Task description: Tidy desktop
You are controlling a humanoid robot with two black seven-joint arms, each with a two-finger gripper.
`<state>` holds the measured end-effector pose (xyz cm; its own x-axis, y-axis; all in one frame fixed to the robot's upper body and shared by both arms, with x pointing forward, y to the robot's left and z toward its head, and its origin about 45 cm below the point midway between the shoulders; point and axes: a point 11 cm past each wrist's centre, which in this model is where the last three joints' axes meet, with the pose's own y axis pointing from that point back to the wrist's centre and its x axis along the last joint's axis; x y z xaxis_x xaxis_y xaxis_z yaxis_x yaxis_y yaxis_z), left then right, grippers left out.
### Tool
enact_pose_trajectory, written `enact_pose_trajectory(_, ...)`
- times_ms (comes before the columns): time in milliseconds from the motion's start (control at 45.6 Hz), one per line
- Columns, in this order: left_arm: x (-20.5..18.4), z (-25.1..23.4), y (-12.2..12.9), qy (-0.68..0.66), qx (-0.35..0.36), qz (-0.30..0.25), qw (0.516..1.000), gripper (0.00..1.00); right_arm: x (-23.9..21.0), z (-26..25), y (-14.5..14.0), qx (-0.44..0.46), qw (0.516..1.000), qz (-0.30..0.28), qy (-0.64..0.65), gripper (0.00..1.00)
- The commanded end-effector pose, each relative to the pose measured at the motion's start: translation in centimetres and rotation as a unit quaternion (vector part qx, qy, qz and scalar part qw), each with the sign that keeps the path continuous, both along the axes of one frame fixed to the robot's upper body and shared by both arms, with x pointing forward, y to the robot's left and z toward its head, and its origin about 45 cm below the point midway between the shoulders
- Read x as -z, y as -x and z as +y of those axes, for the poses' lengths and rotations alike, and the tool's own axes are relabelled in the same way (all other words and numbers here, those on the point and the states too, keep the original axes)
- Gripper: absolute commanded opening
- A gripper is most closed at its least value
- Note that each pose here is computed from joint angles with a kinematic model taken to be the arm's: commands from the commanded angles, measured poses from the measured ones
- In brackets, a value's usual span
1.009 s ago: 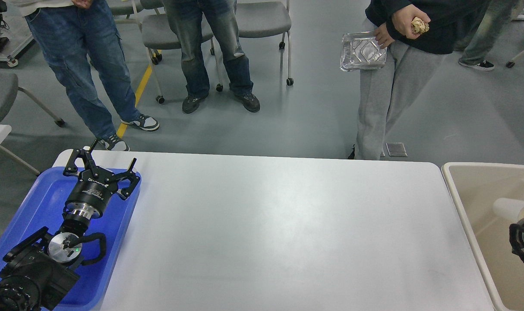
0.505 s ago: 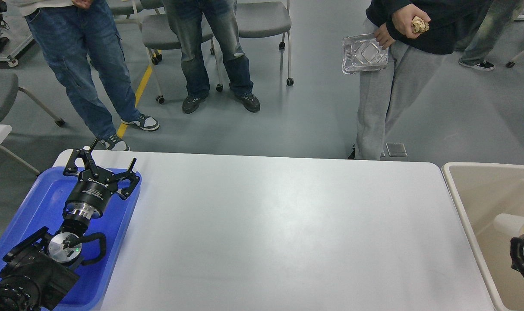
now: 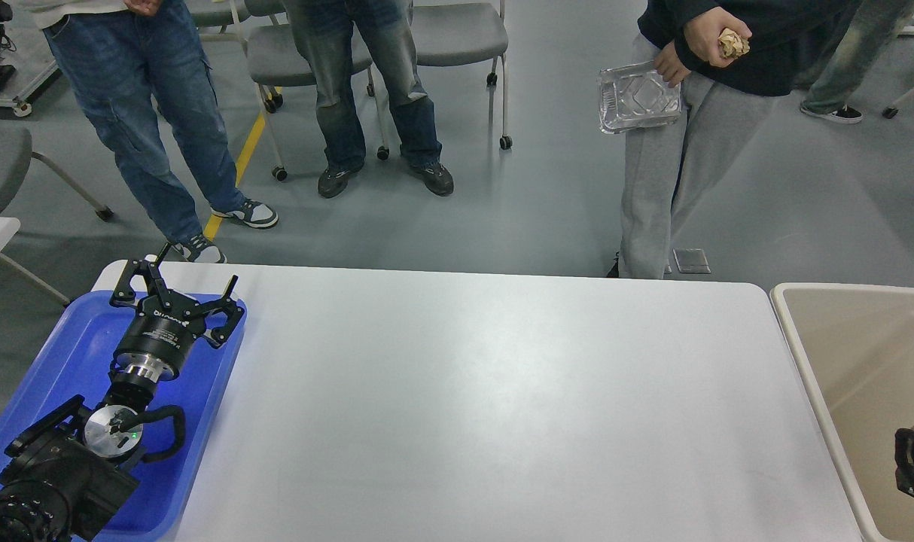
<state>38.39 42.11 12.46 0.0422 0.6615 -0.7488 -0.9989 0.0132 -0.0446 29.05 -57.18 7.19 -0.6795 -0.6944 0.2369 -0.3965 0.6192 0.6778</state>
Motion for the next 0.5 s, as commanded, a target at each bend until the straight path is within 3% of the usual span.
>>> enact_pose_trajectory(0, 0.0, 0.0, 0.0, 0.0, 0.0, 0.0, 1.0, 1.0, -0.2, -0.3, 0.0, -0.004, 1.0, 0.003, 0.007, 1.0)
enact_pose_trajectory(154, 0.0, 0.0, 0.0, 0.0, 0.0, 0.0, 1.0, 1.0, -0.7, 0.6, -1.5, -0.024, 1.0, -0.007, 0.003, 1.0)
enact_pose_trajectory(307, 0.0, 0.0, 0.0, 0.0, 0.0, 0.0, 1.0, 1.0, -3.6, 1.4, -5.1, -0.044, 0.998, -0.051, -0.003, 1.0)
enact_pose_trajectory(483, 0.0, 0.0, 0.0, 0.0, 0.0, 0.0, 1.0, 1.0, -8.8, 3.1, -9.9, -0.074, 0.984, -0.152, -0.05, 1.0)
